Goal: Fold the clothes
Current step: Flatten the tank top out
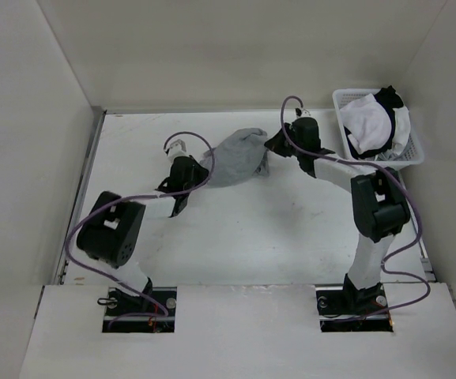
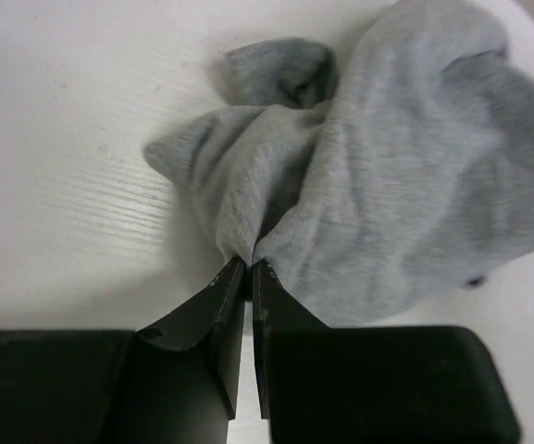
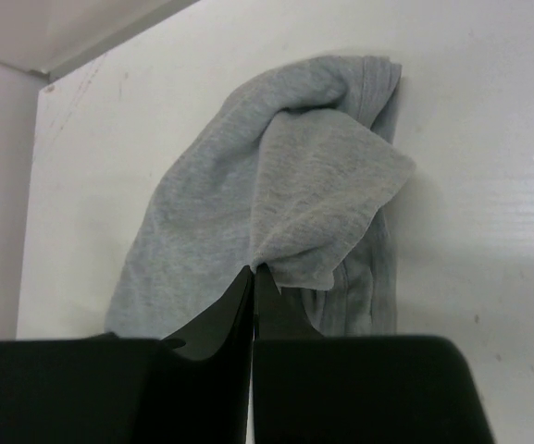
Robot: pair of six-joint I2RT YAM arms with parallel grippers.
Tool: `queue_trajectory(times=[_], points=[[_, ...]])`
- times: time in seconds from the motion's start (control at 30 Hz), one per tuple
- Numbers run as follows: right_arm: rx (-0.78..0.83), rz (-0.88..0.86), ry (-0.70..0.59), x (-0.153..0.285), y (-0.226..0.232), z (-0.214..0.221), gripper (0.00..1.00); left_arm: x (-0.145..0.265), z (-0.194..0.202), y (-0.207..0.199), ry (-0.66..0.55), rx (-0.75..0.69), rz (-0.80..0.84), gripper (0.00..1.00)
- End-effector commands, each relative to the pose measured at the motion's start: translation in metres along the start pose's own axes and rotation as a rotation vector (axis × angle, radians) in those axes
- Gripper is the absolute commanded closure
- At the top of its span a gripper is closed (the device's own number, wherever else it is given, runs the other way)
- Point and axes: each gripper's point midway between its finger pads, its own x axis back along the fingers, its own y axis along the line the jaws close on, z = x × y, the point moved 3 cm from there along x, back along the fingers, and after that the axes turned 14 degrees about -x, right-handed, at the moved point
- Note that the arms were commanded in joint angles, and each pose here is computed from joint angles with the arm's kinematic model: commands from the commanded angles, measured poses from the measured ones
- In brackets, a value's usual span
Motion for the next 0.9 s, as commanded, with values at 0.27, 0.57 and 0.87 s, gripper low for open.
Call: queue_trajectory(times=[0.27,0.57,0.87], points=[[0.273,-0.22,-0.167,0.183,0.124,-0.007,0.98,0.202,-0.121,-0.075,-0.314,0.023,0.277,0.96],[0.268,-0.222,-0.139,0.218,0.122,0.004,0.94,0.23,-0.088,-0.053,-0.244,0.031,0.246,0.92],[0.197,-0.098,-0.069,0.032,0.102,-0.041,1.0,0.153,-0.061,-0.022,-0.17,0.067,0.13,0.92]])
